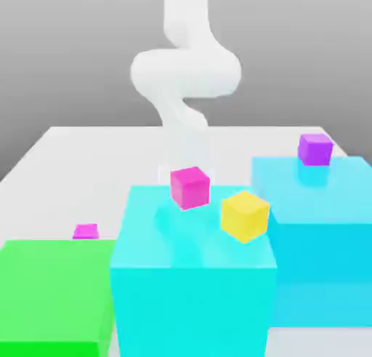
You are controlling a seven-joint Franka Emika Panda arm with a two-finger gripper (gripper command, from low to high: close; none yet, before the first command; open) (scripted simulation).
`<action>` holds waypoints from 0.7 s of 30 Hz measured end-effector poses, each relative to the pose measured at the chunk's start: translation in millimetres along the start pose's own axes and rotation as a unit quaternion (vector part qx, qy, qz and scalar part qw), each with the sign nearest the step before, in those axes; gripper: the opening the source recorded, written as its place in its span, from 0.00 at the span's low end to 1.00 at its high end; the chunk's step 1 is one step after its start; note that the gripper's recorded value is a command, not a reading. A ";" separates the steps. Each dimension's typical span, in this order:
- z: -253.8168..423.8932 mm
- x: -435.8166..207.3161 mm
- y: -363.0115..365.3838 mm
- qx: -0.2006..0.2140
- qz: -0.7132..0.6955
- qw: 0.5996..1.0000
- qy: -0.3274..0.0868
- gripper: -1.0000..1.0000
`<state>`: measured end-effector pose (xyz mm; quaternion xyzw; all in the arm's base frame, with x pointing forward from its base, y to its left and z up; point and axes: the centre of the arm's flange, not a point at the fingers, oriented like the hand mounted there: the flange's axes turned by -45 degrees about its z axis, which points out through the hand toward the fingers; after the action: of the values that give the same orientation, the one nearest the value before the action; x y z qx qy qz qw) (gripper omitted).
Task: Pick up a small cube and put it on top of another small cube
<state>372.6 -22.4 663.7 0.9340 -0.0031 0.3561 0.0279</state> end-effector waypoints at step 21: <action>255.8 -328.5 182.1 -0.014 -0.035 0.951 -0.306 0.50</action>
<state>292.9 -222.7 263.6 0.9972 0.0161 0.0520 0.0515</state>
